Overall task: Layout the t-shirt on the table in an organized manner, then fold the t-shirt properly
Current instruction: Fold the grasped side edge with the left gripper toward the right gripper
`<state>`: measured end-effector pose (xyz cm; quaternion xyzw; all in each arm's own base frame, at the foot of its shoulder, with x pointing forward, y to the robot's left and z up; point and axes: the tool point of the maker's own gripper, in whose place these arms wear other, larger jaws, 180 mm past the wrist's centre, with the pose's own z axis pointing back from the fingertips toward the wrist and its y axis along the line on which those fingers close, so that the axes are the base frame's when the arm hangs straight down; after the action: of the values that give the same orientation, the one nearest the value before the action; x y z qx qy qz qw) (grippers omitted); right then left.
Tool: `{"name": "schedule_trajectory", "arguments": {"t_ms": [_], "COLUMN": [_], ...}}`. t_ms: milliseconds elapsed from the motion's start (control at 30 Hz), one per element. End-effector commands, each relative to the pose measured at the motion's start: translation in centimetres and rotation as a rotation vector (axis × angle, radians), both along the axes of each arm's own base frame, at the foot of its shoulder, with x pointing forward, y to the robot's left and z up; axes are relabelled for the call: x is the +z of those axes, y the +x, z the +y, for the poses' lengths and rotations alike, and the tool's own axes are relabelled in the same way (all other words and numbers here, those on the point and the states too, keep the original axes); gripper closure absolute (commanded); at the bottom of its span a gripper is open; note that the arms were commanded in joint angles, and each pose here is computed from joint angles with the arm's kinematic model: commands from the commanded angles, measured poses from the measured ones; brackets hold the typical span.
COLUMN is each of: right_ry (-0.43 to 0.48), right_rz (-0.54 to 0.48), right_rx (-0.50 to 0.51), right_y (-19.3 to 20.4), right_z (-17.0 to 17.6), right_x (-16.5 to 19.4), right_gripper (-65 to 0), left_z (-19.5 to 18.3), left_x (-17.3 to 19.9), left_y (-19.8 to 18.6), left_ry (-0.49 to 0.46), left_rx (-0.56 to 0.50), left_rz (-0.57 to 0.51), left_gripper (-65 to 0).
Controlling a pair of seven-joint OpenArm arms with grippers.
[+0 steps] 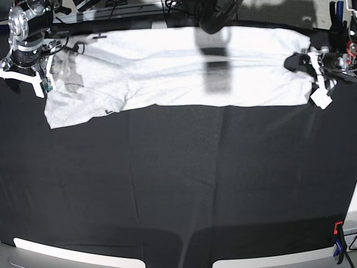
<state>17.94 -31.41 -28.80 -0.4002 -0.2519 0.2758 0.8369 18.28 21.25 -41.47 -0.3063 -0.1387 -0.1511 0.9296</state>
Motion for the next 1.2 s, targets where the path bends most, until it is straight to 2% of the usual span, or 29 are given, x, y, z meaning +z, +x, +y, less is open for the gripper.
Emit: {"name": "schedule_trajectory", "arguments": {"t_ms": [0, 100, 267, 333, 567, 800, 933, 1067, 1167], "right_ry": [-0.025, -0.024, -0.024, -0.023, 0.002, 0.003, 0.003, 0.004, 0.004], "right_rz": [-0.04, -0.039, -0.04, -0.046, -0.23, -0.235, -0.237, -0.239, -0.24], "right_rx": [0.015, 0.015, 0.015, 0.013, -0.09, -0.09, -0.088, -0.084, -0.083], "right_y": [0.6, 0.6, 0.6, 0.7, 1.2, 1.3, 1.3, 1.4, 1.4], "right_z": [-0.1, -0.1, -0.1, -0.1, -1.2, -1.1, -1.1, -1.1, -1.1], "right_x": [1.2, 1.2, 1.2, 1.3, 3.3, 3.4, 3.4, 3.4, 3.4], "right_gripper": [-29.3, -29.3, -29.3, -29.3, -29.3, -29.3, -29.3, -29.3, -29.3], "left_z": [0.8, 1.9, 5.8, 6.3, 2.7, -3.6, -7.3, -11.1, -13.0], "left_x": [0.8, 0.6, 0.3, 0.6, 2.6, 5.6, 6.7, 8.2, 9.2], "left_y": [1.0, 2.0, 5.0, 5.6, 5.9, 6.6, 5.0, 2.6, 2.1], "left_ry": [0.019, 0.096, 0.309, 0.329, 0.25, 0.141, 0.072, -0.038, -0.105], "left_rx": [0.005, 0.002, 0.138, 0.175, 0.103, 0.023, -0.01, -0.057, -0.053], "left_rz": [-0.035, -0.049, -0.041, -0.023, -0.064, -0.196, -0.239, -0.279, -0.325], "left_gripper": [0.0, 0.0, 0.0, 0.0, 0.0, 0.0, 0.0, 0.0, 0.0]}}
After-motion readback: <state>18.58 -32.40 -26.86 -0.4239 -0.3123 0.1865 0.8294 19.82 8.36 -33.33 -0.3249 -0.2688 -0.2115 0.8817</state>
